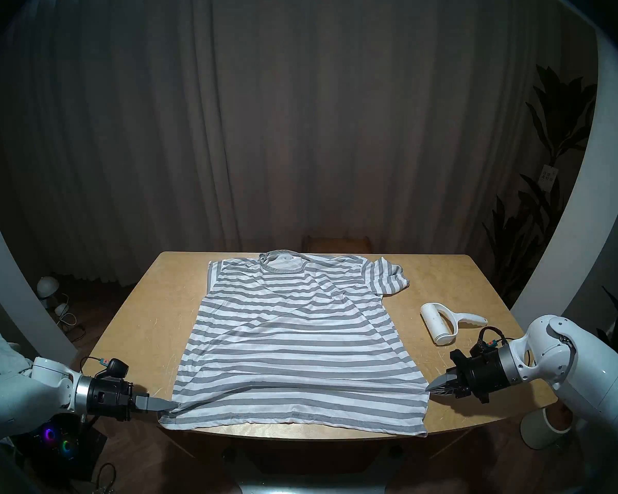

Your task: Use the fur roller to clean a top

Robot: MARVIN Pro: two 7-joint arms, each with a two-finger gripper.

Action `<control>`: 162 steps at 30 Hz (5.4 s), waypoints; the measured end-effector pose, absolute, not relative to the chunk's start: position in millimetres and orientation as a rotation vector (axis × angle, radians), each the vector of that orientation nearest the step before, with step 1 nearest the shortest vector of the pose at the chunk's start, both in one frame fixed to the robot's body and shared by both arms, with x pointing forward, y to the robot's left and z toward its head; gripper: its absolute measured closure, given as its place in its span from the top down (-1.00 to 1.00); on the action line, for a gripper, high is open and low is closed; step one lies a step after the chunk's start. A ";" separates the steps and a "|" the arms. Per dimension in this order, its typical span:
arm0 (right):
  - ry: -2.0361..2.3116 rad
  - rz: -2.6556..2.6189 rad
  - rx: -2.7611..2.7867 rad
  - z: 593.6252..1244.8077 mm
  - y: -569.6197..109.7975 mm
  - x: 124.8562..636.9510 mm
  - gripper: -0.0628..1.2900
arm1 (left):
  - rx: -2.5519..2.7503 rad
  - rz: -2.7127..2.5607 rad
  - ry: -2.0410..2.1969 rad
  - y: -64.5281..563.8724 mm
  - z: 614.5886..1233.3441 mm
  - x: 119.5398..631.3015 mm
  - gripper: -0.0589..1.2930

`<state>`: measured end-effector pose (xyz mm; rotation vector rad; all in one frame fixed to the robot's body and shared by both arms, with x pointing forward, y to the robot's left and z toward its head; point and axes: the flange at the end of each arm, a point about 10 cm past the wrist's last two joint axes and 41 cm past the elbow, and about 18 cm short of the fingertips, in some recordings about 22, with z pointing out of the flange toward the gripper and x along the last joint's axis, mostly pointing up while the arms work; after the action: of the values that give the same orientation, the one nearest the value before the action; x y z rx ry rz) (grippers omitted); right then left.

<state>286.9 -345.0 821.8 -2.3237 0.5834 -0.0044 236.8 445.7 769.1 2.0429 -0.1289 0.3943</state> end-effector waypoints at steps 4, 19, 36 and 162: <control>0.586 -0.005 -2.330 822.1 -346.7 287.7 -0.95 | 2.041 0.393 -0.130 445.8 769.0 235.7 -0.95; 0.589 0.012 -2.364 820.7 -350.6 288.1 -0.95 | 2.022 0.372 -0.129 445.7 768.4 228.4 -0.95; 0.587 0.040 -2.405 819.4 -354.3 287.5 -0.95 | 2.027 0.368 -0.145 444.4 768.6 225.8 -0.95; 0.632 -0.689 -2.193 964.7 -370.8 384.9 0.87 | 1.782 1.632 -0.237 498.3 891.4 333.5 0.89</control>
<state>384.9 -370.8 964.7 -2.1932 0.6324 -0.6885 333.5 498.3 891.4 1.7819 -0.2366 1.6325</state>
